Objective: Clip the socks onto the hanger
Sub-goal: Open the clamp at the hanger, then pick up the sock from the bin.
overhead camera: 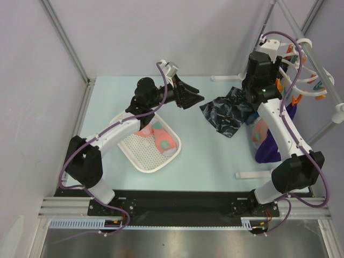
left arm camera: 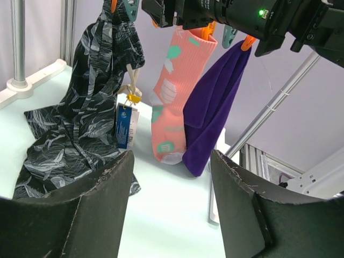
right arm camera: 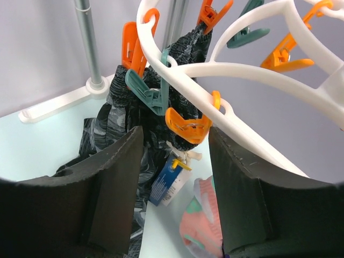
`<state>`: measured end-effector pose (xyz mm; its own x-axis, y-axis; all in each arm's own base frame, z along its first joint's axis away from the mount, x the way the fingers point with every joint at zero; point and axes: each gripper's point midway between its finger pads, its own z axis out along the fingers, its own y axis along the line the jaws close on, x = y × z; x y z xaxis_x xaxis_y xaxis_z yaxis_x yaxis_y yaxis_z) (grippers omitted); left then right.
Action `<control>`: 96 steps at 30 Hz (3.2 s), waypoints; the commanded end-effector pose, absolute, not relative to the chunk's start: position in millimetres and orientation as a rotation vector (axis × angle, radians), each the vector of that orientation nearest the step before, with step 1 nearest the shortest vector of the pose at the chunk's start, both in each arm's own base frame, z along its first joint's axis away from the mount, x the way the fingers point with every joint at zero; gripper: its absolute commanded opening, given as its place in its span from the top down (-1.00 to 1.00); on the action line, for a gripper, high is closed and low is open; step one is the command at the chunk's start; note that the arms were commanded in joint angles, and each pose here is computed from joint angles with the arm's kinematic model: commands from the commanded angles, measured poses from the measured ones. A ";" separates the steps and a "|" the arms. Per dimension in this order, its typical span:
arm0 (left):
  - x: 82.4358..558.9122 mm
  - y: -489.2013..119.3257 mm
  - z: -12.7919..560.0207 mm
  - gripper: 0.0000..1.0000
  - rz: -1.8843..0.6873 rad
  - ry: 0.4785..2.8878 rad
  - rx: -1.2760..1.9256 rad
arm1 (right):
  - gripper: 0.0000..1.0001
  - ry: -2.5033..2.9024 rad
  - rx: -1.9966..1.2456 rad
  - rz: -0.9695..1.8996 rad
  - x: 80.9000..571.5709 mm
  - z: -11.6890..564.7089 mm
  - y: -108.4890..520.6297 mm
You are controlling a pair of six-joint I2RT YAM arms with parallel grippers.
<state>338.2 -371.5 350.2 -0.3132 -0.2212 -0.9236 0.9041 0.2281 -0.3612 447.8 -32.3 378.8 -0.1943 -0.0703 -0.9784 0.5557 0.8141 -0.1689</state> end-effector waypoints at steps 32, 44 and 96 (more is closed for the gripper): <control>340.2 -368.5 352.6 -0.29 -1.377 1.389 0.699 | -0.21 1.522 0.337 -0.714 455.4 399.7 -44.4; 339.4 -369.8 351.3 -0.29 -1.392 1.389 0.703 | 0.16 1.486 0.414 -0.733 455.1 406.1 -53.4; 381.6 -274.2 221.2 -0.29 -0.752 2.019 0.173 | 1.00 1.669 0.426 -0.386 445.9 386.3 -23.8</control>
<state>391.1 -310.9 241.8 -0.5082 -0.1513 -0.8478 0.5496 0.7009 -0.4546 445.6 -26.1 373.2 -0.1499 0.0421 -0.9878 0.5023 0.8638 -0.0394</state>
